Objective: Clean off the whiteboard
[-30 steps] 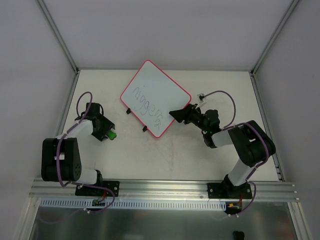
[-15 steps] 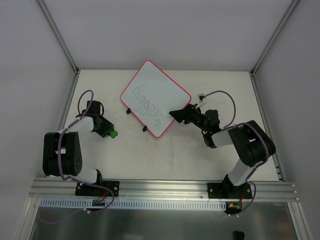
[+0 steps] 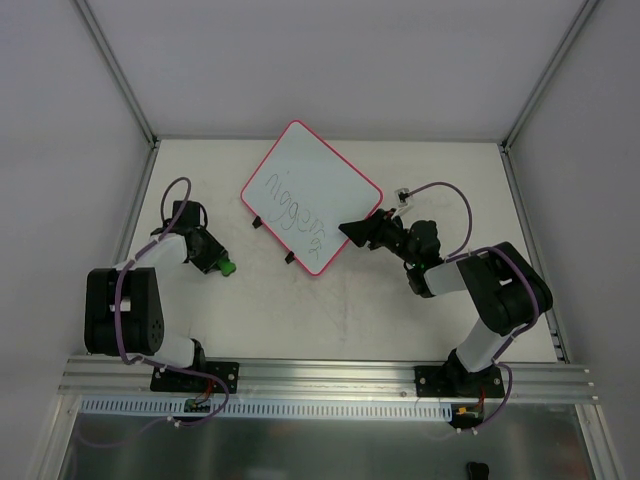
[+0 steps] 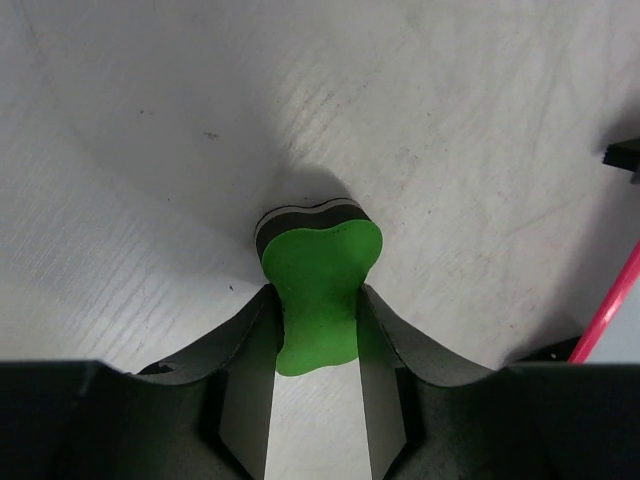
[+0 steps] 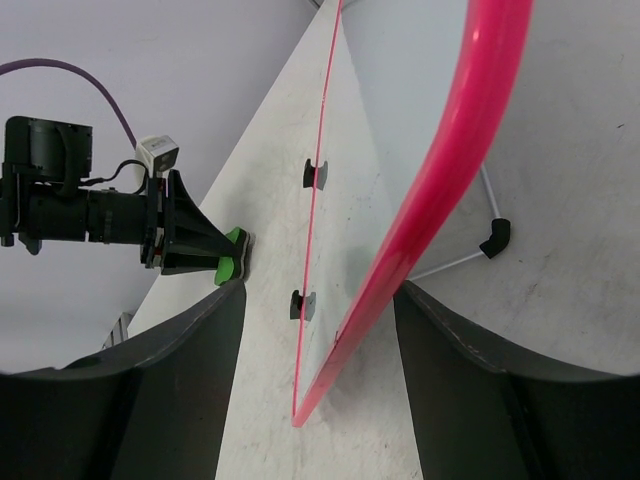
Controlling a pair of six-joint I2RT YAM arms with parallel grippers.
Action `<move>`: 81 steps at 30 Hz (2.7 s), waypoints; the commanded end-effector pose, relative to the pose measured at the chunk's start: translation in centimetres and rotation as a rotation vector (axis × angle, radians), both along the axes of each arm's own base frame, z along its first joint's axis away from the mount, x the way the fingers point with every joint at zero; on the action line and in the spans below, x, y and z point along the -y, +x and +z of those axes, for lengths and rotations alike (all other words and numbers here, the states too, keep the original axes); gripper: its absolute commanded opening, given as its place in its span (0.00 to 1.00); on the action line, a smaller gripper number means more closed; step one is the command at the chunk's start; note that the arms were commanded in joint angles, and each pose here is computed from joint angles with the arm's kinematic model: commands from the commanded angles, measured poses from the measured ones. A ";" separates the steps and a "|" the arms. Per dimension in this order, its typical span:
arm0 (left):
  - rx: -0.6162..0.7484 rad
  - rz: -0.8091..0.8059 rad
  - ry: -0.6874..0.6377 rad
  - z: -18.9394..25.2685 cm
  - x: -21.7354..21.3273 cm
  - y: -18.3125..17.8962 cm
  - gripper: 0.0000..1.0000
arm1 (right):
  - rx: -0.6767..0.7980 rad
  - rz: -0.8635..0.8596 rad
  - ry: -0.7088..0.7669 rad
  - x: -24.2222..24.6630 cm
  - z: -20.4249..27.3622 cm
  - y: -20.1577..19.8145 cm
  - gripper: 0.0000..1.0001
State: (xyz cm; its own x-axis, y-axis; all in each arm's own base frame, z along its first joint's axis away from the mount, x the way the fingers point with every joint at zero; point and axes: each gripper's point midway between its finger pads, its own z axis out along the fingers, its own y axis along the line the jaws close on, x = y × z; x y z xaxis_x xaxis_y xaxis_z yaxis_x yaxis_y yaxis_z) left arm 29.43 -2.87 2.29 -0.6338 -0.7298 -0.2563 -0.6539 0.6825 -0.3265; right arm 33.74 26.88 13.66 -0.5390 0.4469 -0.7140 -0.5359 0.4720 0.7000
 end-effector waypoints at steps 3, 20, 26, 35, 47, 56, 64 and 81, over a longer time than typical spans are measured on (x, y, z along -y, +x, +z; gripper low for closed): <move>0.203 -0.155 0.051 4.8 -0.1 1.7 0.00 | 0.276 -0.007 0.104 0.1 6.9 -0.1 0.64; 0.732 -0.471 -0.097 16.3 5.2 11.1 0.00 | 0.240 -0.021 0.115 0.4 6.3 0.1 0.52; 0.878 -0.550 -0.123 18.1 6.4 12.7 0.00 | 0.216 -0.047 0.120 1.0 5.9 0.1 0.48; 0.882 -0.607 -0.020 18.0 5.5 13.8 0.00 | 0.198 -0.093 0.119 1.9 5.4 0.3 0.24; 0.890 -0.589 0.008 18.7 5.0 13.8 0.00 | 0.222 -0.034 0.127 0.8 6.2 0.6 0.35; 0.936 -0.639 0.074 18.9 4.8 13.9 0.00 | 0.228 -0.009 0.135 -0.1 6.6 1.0 0.17; 0.945 -0.833 -0.037 17.7 7.2 16.2 0.00 | 0.244 -0.005 0.122 -0.2 6.6 0.6 0.00; 0.881 -0.917 0.032 12.8 6.9 20.0 0.00 | 0.262 0.033 0.117 -0.8 6.8 -0.1 0.00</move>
